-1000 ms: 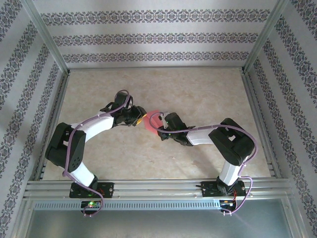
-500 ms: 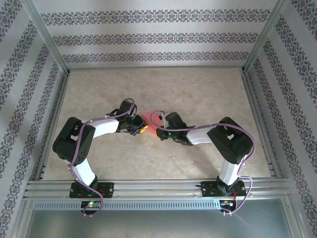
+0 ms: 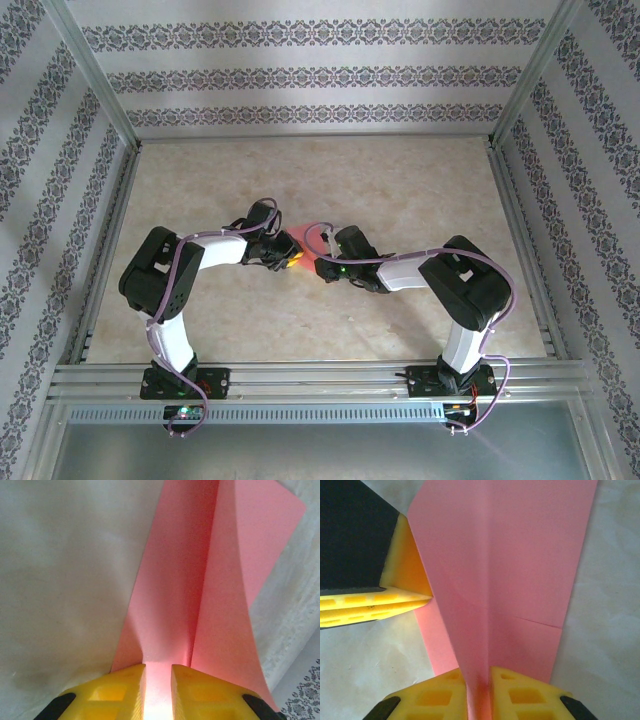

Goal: Fold a paper plane with a square sheet of paper (pick it up from the middle)
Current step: Fourth fold the wing at the center of the table.

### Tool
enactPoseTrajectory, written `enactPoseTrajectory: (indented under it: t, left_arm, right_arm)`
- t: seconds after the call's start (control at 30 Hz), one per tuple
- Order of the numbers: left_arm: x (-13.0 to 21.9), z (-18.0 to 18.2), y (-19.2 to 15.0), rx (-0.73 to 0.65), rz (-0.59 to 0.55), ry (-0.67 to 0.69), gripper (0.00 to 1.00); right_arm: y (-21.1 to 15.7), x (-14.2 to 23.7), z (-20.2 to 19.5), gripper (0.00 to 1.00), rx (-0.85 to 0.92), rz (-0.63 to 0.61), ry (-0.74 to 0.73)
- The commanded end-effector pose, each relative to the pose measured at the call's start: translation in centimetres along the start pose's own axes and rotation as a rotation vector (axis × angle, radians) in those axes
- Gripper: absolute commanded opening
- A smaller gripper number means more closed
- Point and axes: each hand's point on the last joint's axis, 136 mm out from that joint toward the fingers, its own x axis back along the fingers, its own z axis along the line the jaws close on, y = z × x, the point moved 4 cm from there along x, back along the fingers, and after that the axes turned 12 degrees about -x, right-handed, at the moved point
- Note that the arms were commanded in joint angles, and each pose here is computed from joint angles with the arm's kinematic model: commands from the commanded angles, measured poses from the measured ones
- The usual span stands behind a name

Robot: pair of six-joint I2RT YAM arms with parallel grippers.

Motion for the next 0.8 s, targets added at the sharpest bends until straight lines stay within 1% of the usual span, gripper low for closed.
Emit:
enactPoseTrajectory:
  t: [0.0, 0.13, 0.23, 0.43, 0.77]
  left_arm:
    - [-0.5, 0.7, -0.6, 0.019, 0.014, 0.044, 0.21]
    - [-0.6, 1.4, -0.9, 0.033, 0.017, 0.071, 0.21]
    - [-0.5, 1.7, -1.0, 0.034, 0.017, 0.084, 0.20]
    - [-0.5, 1.8, -1.0, 0.031, 0.016, 0.091, 0.20]
    - [-0.5, 2.0, -1.1, 0.029, 0.020, 0.099, 0.20]
  right_arm:
    - [-0.6, 0.4, -0.8, 0.20, -0.032, 0.029, -0.035]
    - [-0.7, 0.4, -0.7, 0.20, -0.056, 0.034, -0.031]
    - [-0.6, 0.5, -0.7, 0.18, -0.078, 0.035, -0.017]
    - [-0.6, 0.3, -1.0, 0.13, -0.149, 0.054, 0.039]
    - [-0.3, 0.2, -1.5, 0.10, -0.258, 0.087, 0.134]
